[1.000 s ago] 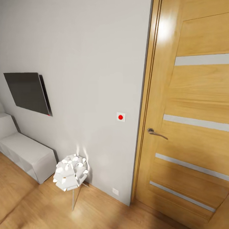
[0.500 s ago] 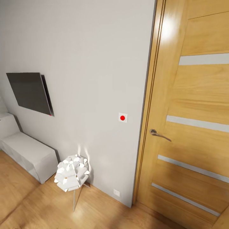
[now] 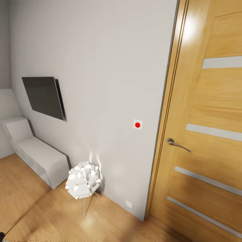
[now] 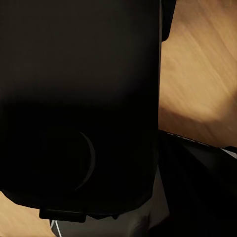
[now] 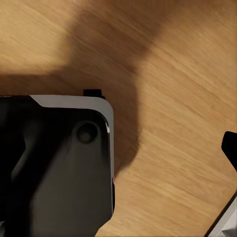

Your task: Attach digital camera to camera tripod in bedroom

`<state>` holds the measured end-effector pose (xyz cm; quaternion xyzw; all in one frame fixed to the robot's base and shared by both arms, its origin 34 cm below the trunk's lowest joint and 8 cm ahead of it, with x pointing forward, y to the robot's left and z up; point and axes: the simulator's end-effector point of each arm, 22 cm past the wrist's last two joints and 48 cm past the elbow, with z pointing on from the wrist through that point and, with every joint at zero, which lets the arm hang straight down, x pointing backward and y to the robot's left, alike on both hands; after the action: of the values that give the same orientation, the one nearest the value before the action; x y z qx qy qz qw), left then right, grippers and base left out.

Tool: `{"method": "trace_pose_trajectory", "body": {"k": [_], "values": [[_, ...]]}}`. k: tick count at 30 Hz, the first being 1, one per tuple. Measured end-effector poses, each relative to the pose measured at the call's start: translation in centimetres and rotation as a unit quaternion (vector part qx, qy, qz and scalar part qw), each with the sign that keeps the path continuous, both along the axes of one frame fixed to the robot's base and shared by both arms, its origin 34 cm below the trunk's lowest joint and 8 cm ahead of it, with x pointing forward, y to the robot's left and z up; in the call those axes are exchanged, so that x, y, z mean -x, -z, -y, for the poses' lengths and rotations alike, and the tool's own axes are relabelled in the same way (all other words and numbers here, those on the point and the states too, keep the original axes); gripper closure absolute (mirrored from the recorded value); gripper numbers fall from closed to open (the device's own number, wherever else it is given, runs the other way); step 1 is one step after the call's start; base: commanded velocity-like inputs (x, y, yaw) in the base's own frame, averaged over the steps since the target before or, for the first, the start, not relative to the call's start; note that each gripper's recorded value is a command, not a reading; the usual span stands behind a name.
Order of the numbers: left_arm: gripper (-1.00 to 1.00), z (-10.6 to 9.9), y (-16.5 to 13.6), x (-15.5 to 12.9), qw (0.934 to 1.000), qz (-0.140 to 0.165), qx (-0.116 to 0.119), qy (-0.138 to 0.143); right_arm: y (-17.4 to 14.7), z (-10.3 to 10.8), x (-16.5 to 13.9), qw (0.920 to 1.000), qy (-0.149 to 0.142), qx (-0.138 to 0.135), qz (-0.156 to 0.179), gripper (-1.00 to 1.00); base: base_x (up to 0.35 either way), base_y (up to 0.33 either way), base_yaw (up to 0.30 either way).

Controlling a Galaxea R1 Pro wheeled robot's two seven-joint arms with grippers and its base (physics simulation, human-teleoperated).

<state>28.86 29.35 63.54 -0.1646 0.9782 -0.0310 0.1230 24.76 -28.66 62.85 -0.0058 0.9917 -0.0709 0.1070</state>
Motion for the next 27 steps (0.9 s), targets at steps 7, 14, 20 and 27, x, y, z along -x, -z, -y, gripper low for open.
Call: {"method": "trace_pose_trajectory", "body": {"k": [7, 14, 20, 27], "values": [[1.00, -0.06, 0.00, 0.00, 1.0000, 0.000, 0.000, 0.000, 0.00, 0.00, 0.00, 1.0000, 0.000, 0.000, 0.000, -1.00, 0.000, 0.000, 0.173], [1.00, -0.07, 0.00, 0.00, 1.0000, 0.000, 0.000, 0.000, 0.00, 0.00, 0.00, 1.0000, 0.000, 0.000, 0.000, -1.00, 0.000, 0.000, 0.174], [1.00, -0.07, 0.00, 0.00, 1.0000, 0.000, 0.000, 0.000, 0.00, 0.00, -0.01, 1.0000, 0.000, 0.000, 0.000, -1.00, 0.000, 0.000, 0.174], [1.00, -0.07, 0.00, 0.00, 1.0000, 0.000, 0.000, 0.000, 0.00, 0.00, 0.00, 1.0000, 0.000, 0.000, 0.000, -1.00, 0.000, 0.000, 0.178]]}}
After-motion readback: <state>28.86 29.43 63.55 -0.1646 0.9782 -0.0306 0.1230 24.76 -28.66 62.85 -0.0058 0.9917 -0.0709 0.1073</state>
